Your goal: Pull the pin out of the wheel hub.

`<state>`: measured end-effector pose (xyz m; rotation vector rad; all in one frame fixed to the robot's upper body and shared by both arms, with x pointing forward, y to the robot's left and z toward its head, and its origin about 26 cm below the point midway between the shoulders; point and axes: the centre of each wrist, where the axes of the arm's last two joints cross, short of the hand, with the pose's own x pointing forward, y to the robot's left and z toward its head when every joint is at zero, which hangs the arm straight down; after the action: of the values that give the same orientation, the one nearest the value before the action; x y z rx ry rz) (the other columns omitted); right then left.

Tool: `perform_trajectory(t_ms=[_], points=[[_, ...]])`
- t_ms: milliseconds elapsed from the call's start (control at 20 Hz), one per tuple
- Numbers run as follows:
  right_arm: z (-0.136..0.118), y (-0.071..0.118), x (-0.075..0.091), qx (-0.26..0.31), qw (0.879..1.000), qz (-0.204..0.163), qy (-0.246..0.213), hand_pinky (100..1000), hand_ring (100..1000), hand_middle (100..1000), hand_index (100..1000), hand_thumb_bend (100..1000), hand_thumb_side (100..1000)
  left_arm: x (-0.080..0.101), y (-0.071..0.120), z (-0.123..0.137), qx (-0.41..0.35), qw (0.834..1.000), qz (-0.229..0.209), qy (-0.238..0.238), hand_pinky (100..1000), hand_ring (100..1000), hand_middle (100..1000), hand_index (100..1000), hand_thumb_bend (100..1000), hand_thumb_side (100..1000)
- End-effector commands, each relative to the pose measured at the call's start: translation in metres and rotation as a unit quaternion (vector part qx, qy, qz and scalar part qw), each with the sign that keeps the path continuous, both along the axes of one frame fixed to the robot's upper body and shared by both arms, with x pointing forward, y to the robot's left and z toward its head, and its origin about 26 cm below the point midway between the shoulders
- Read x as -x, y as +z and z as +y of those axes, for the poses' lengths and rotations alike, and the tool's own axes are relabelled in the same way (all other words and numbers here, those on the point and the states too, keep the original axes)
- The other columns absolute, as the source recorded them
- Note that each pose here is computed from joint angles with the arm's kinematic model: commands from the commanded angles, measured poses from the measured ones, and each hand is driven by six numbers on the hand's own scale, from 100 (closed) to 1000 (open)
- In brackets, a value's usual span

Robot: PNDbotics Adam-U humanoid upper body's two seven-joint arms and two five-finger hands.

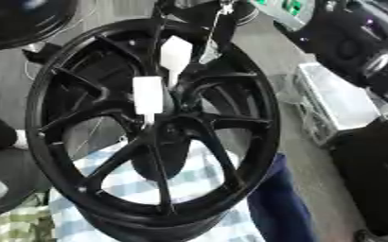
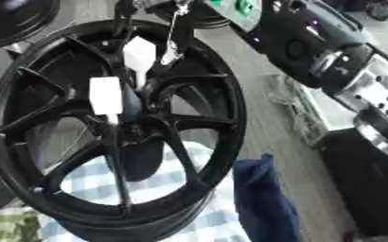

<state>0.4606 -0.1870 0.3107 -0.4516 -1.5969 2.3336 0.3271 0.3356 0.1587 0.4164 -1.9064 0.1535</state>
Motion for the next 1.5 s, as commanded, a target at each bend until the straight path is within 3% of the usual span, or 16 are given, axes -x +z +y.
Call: perform_trajectory(t_ms=[50,900,1500], points=[[-0.0037,0.0138,0.0008,0.145,0.984,-0.007,0.099,895,837,814,852,476,231,0.0014,0.0080,0.0047,-0.011,1.000,-0.010,0.006,759,689,712,690,189,731],[-0.0086,0.0106,-0.0035,0.143,0.986,-0.001,0.084,893,826,788,817,429,151,0.0023,0.0062,0.0057,-0.009,1.000,-0.008,0.009,762,689,713,690,184,739],[-0.0034,0.0128,-0.0017,0.132,0.988,0.004,0.086,888,811,755,779,377,147,0.0026,0.0049,0.0060,-0.010,1.000,-0.005,0.010,764,689,710,691,180,744]])
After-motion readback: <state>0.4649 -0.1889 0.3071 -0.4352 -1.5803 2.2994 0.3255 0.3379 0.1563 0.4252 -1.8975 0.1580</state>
